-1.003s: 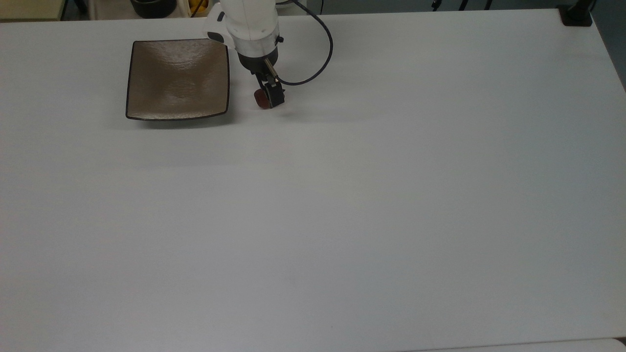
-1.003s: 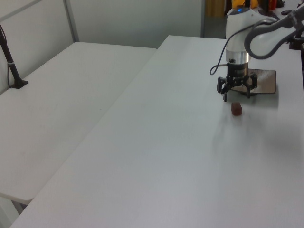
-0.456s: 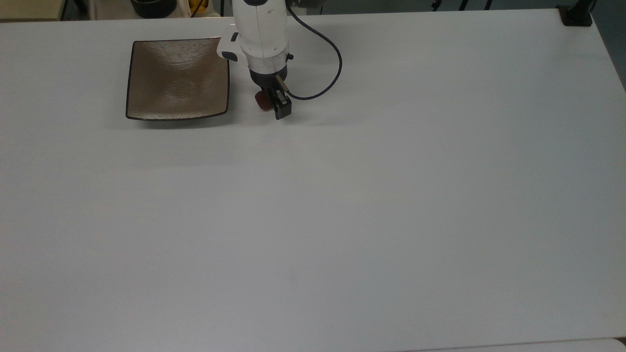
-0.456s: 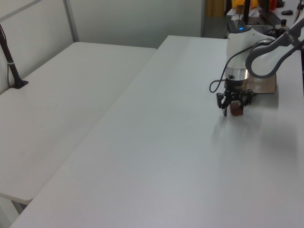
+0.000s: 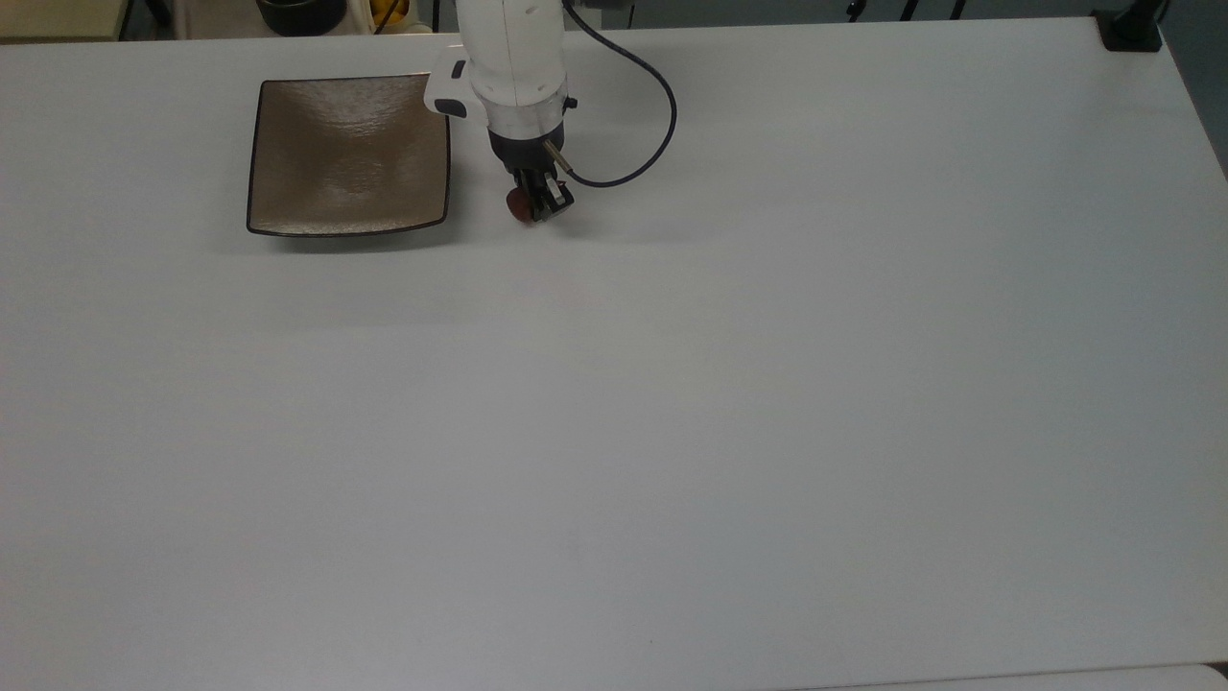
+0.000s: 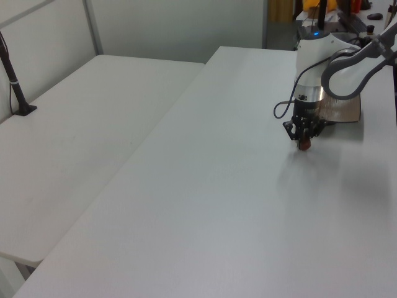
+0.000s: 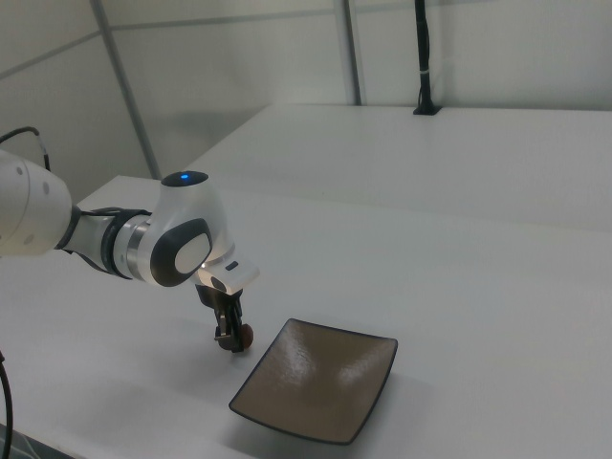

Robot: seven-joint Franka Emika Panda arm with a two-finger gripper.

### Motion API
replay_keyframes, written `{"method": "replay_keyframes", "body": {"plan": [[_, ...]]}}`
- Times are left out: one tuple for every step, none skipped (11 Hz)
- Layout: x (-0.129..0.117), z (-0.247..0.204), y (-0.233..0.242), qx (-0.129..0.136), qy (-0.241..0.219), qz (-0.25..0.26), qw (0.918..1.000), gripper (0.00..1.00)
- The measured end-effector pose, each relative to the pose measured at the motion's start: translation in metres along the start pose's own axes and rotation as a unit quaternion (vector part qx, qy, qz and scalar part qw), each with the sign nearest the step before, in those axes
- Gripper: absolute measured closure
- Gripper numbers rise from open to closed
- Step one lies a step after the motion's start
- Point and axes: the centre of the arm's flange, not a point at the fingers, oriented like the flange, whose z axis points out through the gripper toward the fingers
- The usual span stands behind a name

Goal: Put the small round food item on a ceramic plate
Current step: 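Lift the gripped food item up off the table, then carry the food item over the brown plate and release it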

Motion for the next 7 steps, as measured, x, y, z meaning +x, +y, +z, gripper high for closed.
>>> {"method": "replay_keyframes", "body": {"plan": [[0.0, -0.007, 0.0, 0.0, 0.001, -0.018, 0.9998, 0.81], [0.0, -0.018, 0.0, -0.007, -0.003, -0.049, 0.9988, 0.8], [0.0, -0.03, 0.001, -0.02, -0.012, -0.096, 0.9951, 0.79], [-0.001, -0.043, 0.004, -0.035, -0.026, -0.153, 0.9873, 0.79], [-0.001, -0.055, 0.008, -0.05, -0.043, -0.213, 0.9749, 0.79], [0.001, -0.066, 0.012, -0.06, -0.055, -0.263, 0.9613, 0.79], [0.007, -0.075, 0.017, -0.071, -0.056, -0.308, 0.9472, 0.79]]}}
